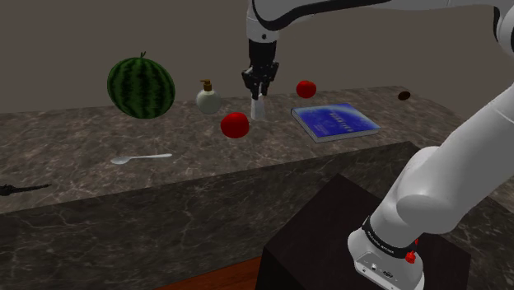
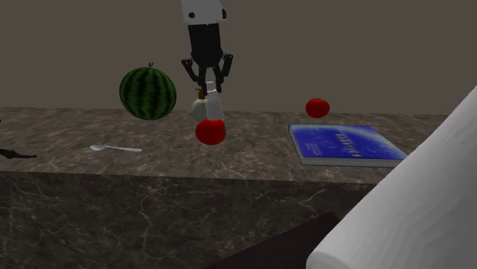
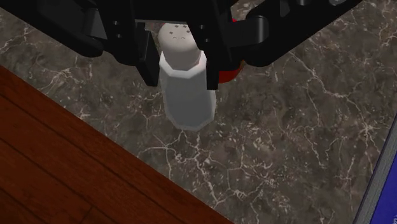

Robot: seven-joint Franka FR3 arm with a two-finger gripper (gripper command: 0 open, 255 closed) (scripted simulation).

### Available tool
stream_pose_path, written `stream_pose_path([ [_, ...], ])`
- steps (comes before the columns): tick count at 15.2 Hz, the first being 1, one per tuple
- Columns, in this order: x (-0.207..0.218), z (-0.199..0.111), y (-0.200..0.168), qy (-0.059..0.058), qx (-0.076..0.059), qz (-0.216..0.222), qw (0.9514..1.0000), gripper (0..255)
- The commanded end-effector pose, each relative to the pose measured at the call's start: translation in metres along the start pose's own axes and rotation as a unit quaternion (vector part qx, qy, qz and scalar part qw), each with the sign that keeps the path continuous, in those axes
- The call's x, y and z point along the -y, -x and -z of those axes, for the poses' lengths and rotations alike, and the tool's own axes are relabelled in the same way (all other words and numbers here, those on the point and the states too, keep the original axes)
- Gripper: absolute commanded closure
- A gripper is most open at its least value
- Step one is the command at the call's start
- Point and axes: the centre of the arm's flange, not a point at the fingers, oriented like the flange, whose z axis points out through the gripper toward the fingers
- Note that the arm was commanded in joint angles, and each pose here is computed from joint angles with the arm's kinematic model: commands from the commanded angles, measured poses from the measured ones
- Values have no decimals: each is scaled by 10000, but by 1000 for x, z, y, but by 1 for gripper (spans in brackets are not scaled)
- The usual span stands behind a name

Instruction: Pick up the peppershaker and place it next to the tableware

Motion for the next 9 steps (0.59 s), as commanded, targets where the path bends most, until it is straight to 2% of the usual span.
stream_pose_path([
  [1,23,2,-16,-5,-2,-5,10000,255],
  [9,113,8,-71,-5,-2,-5,10000,255],
])
